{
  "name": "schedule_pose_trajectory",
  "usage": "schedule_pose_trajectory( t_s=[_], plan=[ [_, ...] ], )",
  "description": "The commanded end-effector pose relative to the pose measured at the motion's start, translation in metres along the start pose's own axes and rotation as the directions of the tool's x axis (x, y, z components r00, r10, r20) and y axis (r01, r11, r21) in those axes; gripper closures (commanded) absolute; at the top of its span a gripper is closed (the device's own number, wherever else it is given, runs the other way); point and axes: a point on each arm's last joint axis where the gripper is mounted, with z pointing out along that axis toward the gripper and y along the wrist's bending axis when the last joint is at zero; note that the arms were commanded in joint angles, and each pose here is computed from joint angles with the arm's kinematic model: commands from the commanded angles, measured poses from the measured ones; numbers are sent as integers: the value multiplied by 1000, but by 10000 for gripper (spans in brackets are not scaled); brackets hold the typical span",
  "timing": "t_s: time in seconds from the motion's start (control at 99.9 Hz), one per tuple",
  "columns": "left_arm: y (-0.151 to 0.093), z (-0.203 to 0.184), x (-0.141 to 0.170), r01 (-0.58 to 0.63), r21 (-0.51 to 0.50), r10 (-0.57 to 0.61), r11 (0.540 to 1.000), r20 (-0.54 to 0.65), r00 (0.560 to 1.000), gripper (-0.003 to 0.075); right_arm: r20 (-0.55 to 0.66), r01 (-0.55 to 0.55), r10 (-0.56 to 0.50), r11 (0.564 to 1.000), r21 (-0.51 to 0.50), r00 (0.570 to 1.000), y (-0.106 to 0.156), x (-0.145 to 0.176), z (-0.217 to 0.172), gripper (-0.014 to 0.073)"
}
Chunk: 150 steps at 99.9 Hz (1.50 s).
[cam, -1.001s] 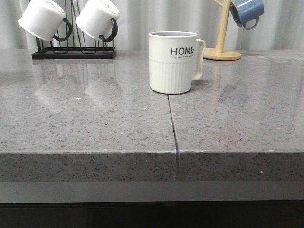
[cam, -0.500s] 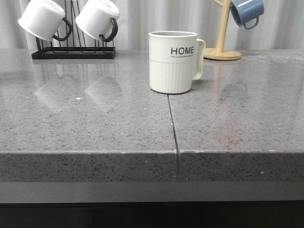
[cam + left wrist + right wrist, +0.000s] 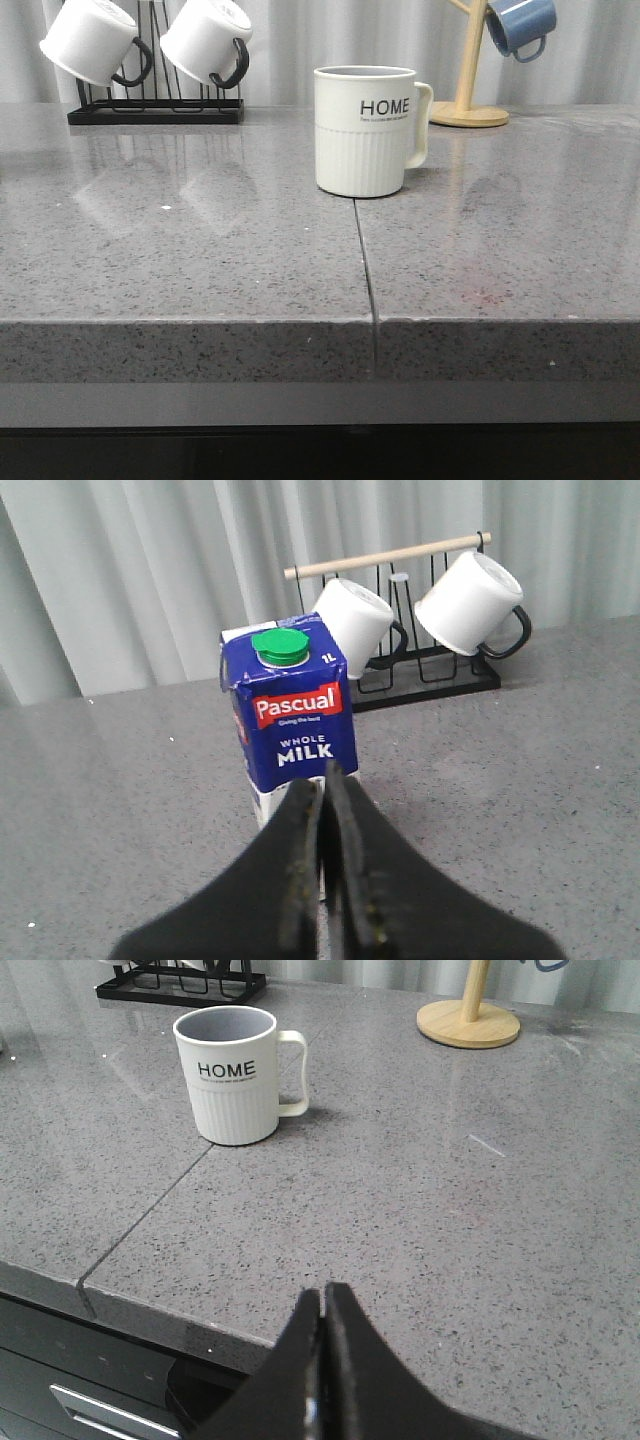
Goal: Place milk next to cup
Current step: 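Grasp the blue Pascual milk carton with the left gripper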
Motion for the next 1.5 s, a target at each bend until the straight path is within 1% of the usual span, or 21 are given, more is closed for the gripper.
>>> schedule_pose_trajectory(
  t_s=[0.0,0.05,0.07,0.1,0.12,0.13,0.14,0.17,0.19,0.2,0.22,0.24,0.27,0.37,0.59,0.76,0.871,0.921,1.221,1.441,1.491],
  plan=[
    [1,21,-23,54,23,-55,998,27,998,655,76,8,-8,1000,1,997,0,-12,-2,662],
    [1,33,-24,53,27,-53,998,-1,999,560,76,8,-8,1000,1,997,0,-12,-2,662],
    [0,38,-24,53,28,-53,998,-14,999,510,76,8,-8,1000,1,997,0,-12,-2,662],
    [0,44,-23,53,29,-52,998,-27,998,416,76,8,-8,1000,1,997,0,-12,-2,662],
    [0,48,-22,53,30,-52,998,-38,998,374,76,8,-8,1000,1,997,0,-12,-2,662],
    [0,49,-23,53,30,-52,998,-35,998,332,76,8,-8,1000,1,997,0,-12,-2,662],
    [-1,52,-22,53,31,-51,998,-46,998,312,76,8,-8,1000,1,997,0,-12,-2,662],
    [-1,57,-21,53,33,-51,998,-51,997,207,76,8,-8,1000,1,997,0,-12,-2,662],
    [-1,61,-20,52,34,-51,998,-54,997,167,76,8,-8,1000,1,997,0,-12,-2,662],
    [-1,62,-20,52,34,-51,998,-51,997,129,76,8,-8,1000,1,997,0,-12,-2,662],
    [-2,66,-19,52,35,-50,998,-56,997,78,76,8,-8,1000,1,997,0,-12,-2,662],
    [-2,69,-18,52,35,-50,998,-56,997,35,76,8,-8,1000,1,997,0,-12,-2,662],
    [-2,73,-18,52,36,-50,998,-53,997,-1,76,8,-8,1000,1,997,0,-12,-2,662],
    [-4,88,-14,78,41,-75,996,-56,996,53,76,8,-8,1000,1,997,0,-12,-2,662],
    [-8,117,-1,105,48,-99,993,-111,989,53,76,8,-8,1000,1,997,0,-12,-2,662],
    [-9,132,5,115,43,-110,992,-112,988,55,76,8,-8,1000,1,997,0,-12,-2,662],
    [0,139,11,197,-8,-197,980,-123,973,60,76,8,-8,1000,1,997,0,-12,-2,662],
    [3,142,13,221,-25,-222,975,-119,968,60,76,8,-8,1000,1,997,0,-12,-2,662],
    [3,161,22,224,-34,-226,974,-108,968,60,76,8,-8,1000,1,997,0,-12,-2,662],
    [5,178,24,222,-46,-223,974,-15,975,60,76,8,-8,1000,1,997,0,-12,-2,662],
    [4,183,25,222,-47,-223,974,-21,975,60,76,8,-8,1000,1,997,0,-12,-2,662]
  ],
)
